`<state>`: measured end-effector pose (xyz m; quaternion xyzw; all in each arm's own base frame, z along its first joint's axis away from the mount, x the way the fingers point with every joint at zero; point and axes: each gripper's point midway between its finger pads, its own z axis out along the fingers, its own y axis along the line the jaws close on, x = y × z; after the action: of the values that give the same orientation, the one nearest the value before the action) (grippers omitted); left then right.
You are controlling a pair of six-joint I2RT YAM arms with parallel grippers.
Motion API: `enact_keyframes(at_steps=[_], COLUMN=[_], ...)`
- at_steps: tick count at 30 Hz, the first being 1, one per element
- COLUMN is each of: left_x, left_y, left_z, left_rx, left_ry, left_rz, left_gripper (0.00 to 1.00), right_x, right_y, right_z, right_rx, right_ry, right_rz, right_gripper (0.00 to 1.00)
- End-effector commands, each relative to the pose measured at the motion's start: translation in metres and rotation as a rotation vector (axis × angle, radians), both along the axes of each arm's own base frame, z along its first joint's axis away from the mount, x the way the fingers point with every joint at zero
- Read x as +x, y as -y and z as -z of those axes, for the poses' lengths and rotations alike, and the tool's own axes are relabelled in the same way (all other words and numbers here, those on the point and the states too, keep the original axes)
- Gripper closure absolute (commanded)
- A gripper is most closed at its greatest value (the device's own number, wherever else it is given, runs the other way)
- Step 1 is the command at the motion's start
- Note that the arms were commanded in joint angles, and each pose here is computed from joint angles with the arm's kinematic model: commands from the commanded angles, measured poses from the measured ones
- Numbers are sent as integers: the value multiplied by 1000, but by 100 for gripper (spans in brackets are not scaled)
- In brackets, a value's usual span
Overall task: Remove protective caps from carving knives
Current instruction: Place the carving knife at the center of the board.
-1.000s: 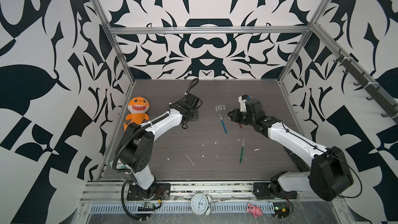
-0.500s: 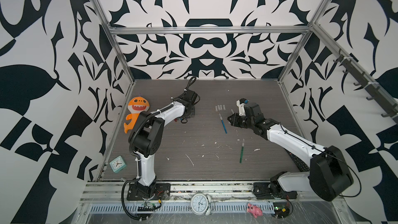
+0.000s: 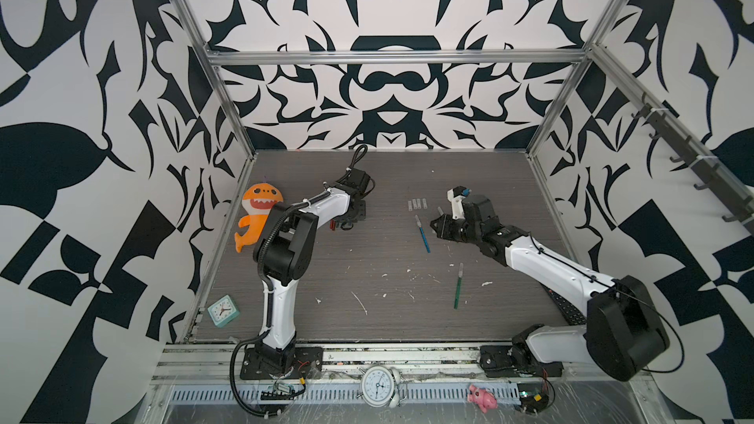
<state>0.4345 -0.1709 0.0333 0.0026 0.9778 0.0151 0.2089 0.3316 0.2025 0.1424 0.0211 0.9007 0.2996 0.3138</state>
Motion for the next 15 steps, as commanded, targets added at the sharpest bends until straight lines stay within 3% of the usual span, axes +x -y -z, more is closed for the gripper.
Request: enact_keyframes(at_steps=[1, 15], left_x=[0, -2], left_y=[-4, -12], left_z=[7, 14], left_rx=[29, 69], left_ry=[-31, -65], left_rz=[3, -1], left_gripper=[100, 100], right_x=[2, 1], right_y=[-4, -8], right_z=[-9, -5], right_rx=[16, 14], right_ry=[43, 36], right_rz=[-13, -22], right_gripper=[100, 100])
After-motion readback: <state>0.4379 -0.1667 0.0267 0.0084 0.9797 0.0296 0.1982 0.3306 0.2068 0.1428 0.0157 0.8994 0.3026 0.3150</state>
